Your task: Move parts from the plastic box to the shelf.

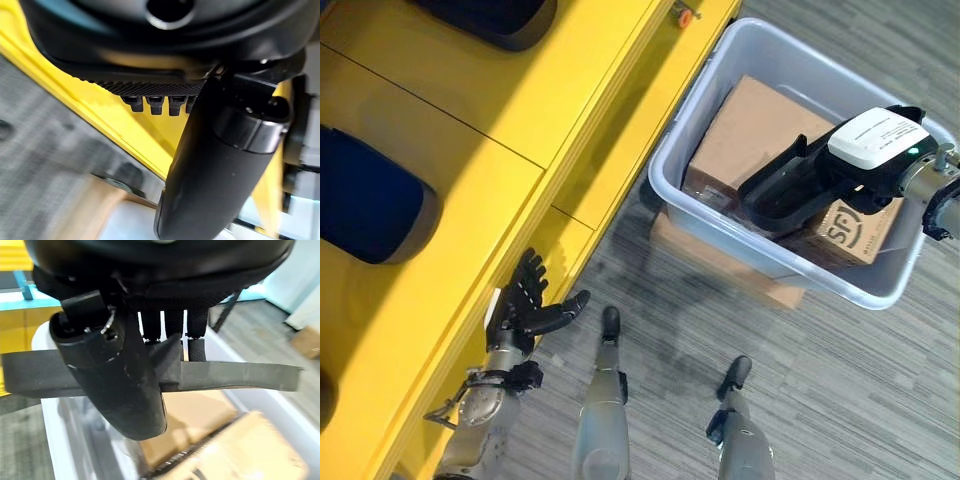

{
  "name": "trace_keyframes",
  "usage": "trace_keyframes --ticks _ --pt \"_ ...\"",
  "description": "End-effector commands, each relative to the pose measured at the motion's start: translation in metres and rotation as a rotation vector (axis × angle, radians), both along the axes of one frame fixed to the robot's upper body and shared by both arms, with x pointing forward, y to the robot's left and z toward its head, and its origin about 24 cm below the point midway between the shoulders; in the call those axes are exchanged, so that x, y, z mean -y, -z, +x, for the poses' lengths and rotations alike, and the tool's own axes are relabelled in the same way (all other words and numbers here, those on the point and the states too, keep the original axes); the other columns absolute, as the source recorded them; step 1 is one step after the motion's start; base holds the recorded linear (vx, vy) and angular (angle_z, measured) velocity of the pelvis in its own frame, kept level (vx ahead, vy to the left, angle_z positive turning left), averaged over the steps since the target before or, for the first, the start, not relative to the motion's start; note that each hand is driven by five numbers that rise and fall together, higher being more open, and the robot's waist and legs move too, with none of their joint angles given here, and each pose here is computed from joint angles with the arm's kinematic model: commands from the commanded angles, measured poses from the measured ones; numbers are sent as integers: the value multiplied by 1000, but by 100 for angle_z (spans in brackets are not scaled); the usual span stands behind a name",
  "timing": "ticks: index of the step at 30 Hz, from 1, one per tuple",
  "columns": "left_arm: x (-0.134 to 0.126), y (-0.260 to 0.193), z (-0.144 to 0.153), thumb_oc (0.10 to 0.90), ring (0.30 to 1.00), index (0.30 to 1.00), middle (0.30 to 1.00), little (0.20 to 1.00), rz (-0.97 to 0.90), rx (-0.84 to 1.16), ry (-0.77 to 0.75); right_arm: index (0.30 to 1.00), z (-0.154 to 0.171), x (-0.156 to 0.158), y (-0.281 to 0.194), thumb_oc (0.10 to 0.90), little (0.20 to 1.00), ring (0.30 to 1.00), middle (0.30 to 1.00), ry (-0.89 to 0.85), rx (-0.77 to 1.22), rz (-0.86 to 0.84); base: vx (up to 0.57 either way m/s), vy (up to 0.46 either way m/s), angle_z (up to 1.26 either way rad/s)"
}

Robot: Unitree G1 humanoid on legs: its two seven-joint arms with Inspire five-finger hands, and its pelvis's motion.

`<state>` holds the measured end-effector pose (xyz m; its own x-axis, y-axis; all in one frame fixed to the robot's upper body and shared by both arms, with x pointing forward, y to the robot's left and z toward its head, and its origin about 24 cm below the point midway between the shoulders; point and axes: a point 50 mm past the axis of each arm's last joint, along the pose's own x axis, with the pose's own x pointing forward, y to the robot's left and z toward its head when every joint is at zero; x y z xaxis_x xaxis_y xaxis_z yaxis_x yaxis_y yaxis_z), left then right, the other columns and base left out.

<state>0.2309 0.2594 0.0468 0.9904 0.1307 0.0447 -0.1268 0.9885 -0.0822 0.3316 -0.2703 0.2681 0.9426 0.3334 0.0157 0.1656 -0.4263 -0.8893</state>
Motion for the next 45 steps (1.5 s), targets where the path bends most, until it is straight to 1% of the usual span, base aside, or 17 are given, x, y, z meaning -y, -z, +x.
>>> trace_keyframes --ticks 1,4,11,12,16,17,21,24,26,28,30,31,32,33,36,42,45 --pt "-6 -21 -5 900 1000 1000 1000 1000 100 107 42 300 -13 -6 -33 400 300 300 300 -74 136 155 22 -60 -30" --pt "-3 -24 -4 900 1000 1000 1000 1000 140 110 68 300 -17 -7 -25 400 300 300 300 -99 126 211 26 -43 -26" --pt "6 -23 -1 900 1000 1000 1000 1000 215 107 129 300 -28 -22 -8 400 300 300 300 -206 71 352 52 -18 -22" --pt "8 -27 1 900 1000 1000 1000 1000 254 120 140 300 -29 -24 -6 400 300 300 300 -221 65 375 42 3 -16" --pt "12 -31 4 900 1000 1000 1000 1000 331 146 148 300 -32 -32 3 400 300 300 300 -273 19 468 52 4 -31" --pt "12 -31 4 900 1000 1000 1000 1000 331 147 148 300 -32 -32 3 400 300 300 300 -273 20 469 69 12 -29" --pt "15 -39 8 900 1000 1000 1000 1000 463 193 141 300 -33 -41 7 400 300 300 300 -321 -9 533 38 21 -38" --pt "20 -50 14 900 1000 1000 1000 1000 612 261 145 300 -34 -50 8 400 300 300 300 -381 -27 623 28 34 -39" --pt "22 -54 16 900 1000 1000 1000 1000 654 283 143 300 -35 -53 7 400 300 300 300 -402 -29 642 11 19 -33" --pt "27 -62 22 900 1000 1000 1000 1000 780 341 139 300 -38 -59 6 400 300 300 300 -454 -31 711 42 26 -20" --pt "30 -71 26 900 1000 1000 1000 1000 898 391 146 300 -40 -63 6 400 300 300 300 -481 -32 743 23 14 -2" --pt "30 -71 26 900 1000 1000 1000 1000 900 393 146 300 -40 -62 5 400 300 300 300 -481 -30 744 16 16 -4" --pt "35 -78 29 900 1000 1000 1000 1000 990 444 160 300 -40 -66 5 400 300 300 300 -504 -25 765 2 11 -5" --pt "35 -78 29 900 1000 1000 1000 1000 991 446 160 300 -40 -65 5 400 300 300 300 -503 -24 766 22 17 -5" --pt "45 -92 35 900 1000 1000 1000 1000 1142 553 183 300 -41 -73 5 400 300 300 300 -545 -28 784 0 8 -5" --pt "61 -105 39 900 1000 1000 1000 1000 1214 680 197 300 -41 -82 6 400 300 300 300 -587 -29 807 1 3 -1" --pt "65 -106 41 900 1000 1000 1000 1000 1235 710 197 300 -40 -83 7 400 300 300 300 -588 -23 808 0 0 0"
